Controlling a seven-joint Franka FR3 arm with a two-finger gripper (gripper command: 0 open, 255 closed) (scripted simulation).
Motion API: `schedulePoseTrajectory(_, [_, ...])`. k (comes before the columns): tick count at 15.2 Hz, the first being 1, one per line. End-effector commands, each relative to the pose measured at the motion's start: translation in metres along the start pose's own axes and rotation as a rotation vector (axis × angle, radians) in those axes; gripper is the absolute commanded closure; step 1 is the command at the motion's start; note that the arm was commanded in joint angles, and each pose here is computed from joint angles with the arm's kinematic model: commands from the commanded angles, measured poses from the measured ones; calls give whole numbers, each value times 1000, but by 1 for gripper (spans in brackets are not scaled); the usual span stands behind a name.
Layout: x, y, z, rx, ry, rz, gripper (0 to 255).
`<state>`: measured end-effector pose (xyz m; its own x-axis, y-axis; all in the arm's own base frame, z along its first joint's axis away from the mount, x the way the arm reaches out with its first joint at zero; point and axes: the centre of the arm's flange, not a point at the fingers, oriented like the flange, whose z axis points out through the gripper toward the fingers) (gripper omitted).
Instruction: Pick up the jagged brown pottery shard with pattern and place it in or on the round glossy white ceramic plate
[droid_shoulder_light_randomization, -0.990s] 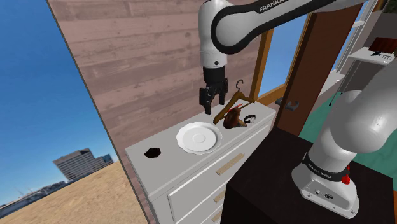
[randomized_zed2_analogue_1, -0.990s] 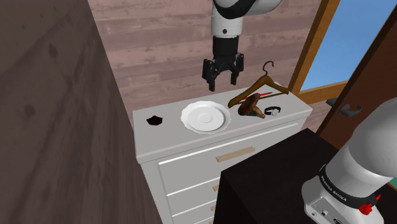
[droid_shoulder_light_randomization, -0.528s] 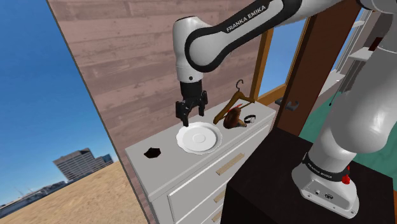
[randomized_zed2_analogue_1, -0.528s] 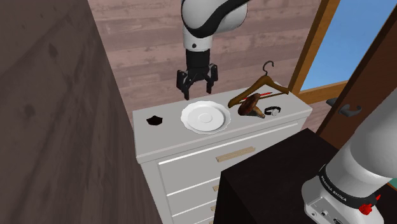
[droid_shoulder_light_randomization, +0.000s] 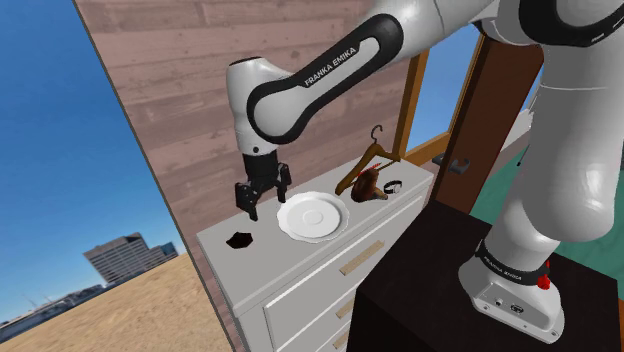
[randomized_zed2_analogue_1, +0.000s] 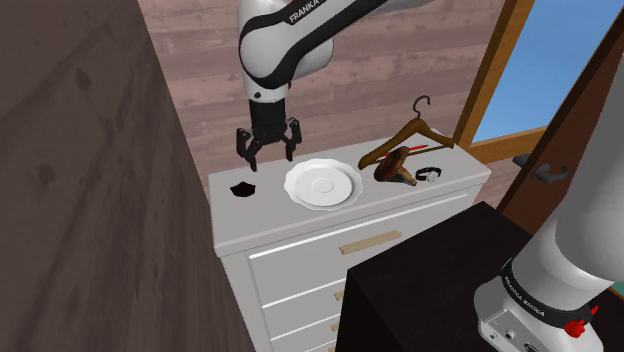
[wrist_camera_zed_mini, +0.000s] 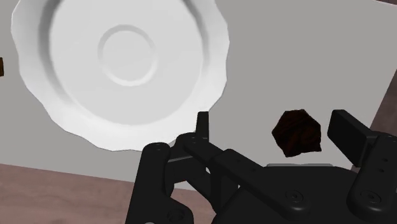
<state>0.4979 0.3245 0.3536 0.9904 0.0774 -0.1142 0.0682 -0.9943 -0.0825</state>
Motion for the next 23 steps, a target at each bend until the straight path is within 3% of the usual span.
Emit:
schedulePoseTrajectory(1, [14,-18,13,3,1,2,0])
schedulePoseTrajectory(6, [47,-56,37,9,6,5,0])
schedulePoseTrajectory(13, [47,-57,77,9,6,5,0])
schedulePoseTrajectory(21, [47,-57,77,9,6,5,0])
schedulePoseTrajectory(22, [47,-57,77,9,6,5,255])
schedulePoseTrajectory(23, [47,-57,77,9,6,5,255])
